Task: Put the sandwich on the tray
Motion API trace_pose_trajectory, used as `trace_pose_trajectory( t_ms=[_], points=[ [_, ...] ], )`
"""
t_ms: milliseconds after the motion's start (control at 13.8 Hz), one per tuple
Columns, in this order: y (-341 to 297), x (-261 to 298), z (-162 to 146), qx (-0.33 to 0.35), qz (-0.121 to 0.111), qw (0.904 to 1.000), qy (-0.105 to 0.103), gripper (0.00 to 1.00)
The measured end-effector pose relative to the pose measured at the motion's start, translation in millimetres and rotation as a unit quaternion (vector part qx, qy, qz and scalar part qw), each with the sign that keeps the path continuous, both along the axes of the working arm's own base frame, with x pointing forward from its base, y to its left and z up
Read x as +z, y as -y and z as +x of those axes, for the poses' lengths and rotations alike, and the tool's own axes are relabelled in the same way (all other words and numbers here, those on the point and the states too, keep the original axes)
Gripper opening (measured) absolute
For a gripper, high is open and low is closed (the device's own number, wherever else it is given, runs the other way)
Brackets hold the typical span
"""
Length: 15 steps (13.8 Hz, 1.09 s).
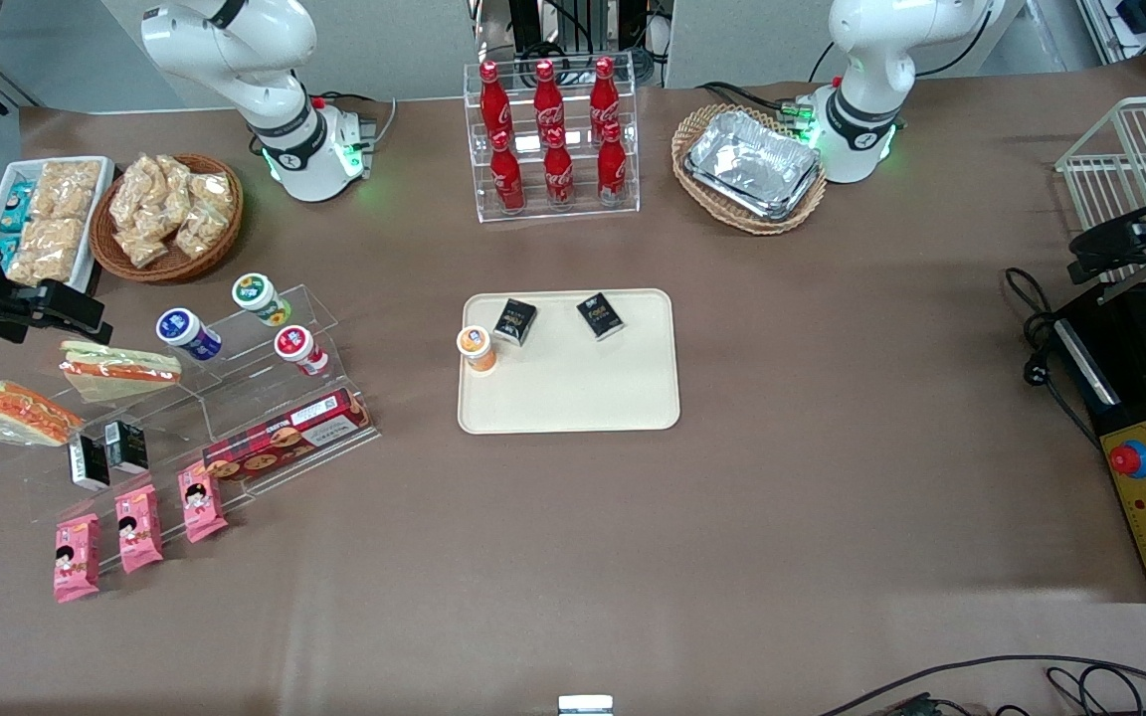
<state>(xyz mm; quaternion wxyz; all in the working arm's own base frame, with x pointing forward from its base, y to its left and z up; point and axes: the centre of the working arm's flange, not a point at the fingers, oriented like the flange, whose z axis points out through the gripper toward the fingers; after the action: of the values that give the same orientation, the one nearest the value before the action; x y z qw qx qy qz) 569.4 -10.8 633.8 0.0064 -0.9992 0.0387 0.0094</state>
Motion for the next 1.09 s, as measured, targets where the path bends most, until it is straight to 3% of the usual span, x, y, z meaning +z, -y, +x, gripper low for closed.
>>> trace_pose_trajectory(
  t_ms=[290, 725, 942, 1087],
  points=[
    [6.3, 0.3, -0.6, 0.009, 0.0, 1.0, 0.0, 1.0],
    [13.5, 0.2, -1.1, 0.082, 0.0, 0.9967, 0.0, 1.0],
    [44.6, 0.4, -3.4, 0.167, 0.0, 0.9859, 0.001, 1.0],
    [80.1, 0.6, -8.2, 0.237, 0.0, 0.9715, 0.001, 1.0]
  ],
)
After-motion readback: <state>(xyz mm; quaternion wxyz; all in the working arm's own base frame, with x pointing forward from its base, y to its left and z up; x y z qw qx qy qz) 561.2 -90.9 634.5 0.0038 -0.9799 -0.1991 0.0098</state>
